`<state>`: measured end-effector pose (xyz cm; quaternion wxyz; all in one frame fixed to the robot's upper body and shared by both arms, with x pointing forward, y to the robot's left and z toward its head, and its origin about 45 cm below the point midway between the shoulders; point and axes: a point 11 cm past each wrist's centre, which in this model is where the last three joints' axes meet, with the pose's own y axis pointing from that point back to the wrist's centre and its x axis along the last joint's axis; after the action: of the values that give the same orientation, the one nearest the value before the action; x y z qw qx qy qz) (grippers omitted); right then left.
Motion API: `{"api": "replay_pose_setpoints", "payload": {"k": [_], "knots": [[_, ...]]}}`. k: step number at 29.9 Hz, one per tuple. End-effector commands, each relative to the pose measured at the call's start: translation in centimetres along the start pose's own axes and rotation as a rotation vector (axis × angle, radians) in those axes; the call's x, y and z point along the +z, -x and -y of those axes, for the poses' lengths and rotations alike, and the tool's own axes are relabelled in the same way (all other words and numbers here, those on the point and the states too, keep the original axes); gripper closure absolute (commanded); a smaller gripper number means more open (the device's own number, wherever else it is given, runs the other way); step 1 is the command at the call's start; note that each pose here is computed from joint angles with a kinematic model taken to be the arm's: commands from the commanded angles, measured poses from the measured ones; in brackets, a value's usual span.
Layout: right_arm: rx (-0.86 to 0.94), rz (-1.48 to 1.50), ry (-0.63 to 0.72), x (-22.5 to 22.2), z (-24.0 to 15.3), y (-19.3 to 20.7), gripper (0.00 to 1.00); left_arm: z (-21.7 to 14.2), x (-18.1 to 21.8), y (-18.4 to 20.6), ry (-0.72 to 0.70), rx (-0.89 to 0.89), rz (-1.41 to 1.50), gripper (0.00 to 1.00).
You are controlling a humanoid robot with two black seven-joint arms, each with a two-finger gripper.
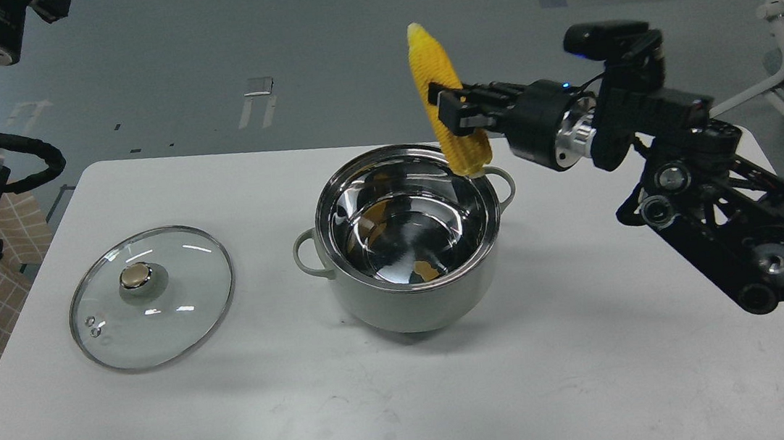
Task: Open pot and put corn in
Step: 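Carry the corn over the pot and lower it inside, releasing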
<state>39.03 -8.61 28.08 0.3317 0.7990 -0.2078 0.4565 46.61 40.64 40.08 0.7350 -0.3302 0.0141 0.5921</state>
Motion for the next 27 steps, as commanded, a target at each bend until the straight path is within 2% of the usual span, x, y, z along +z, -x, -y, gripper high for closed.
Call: {"api": "replay_pose_setpoints", "payload": {"k": [1,4,13,15,17,20,21,25,26,27], "knots": [[-0.093,-0.067,-0.002,-1.3,2.1,3.0,1.00,0.1,0.1,0.3,0.002,-0.010,-0.001,0.03],[-0.149,-0.109,0.026,-0.7,2.5,4.5,1.00,0.1,0.3,0.2,0.004,-0.013,0.003,0.03],[-0.185,-0.134,0.074,0.4,2.4,5.5,1.00,0.0,0.4,0.0,0.002,-0.011,0.009,0.03],[-0.190,-0.128,0.079,0.6,2.4,5.7,0.87,0.0,0.4,0.0,0.002,-0.010,0.009,0.03],[-0.192,-0.128,0.079,0.6,2.4,5.8,0.82,0.0,0.5,0.0,0.003,-0.008,0.009,0.03],[-0.190,-0.126,0.076,0.5,2.4,5.8,0.70,0.1,0.6,0.0,0.009,-0.007,0.009,0.03],[-0.190,-0.126,0.076,0.5,2.4,5.8,0.70,0.1,0.6,0.0,0.009,-0.007,0.009,0.03],[-0.187,-0.120,0.051,-0.3,2.3,5.8,0.51,0.0,0.6,-0.1,0.009,-0.004,0.007,0.03],[-0.191,-0.115,0.047,-0.4,2.2,6.1,0.43,0.0,0.6,-0.1,0.010,-0.004,0.007,0.03],[-0.192,-0.113,0.046,-0.3,2.2,6.2,0.39,0.0,0.6,-0.1,0.010,-0.004,0.007,0.03]]}}
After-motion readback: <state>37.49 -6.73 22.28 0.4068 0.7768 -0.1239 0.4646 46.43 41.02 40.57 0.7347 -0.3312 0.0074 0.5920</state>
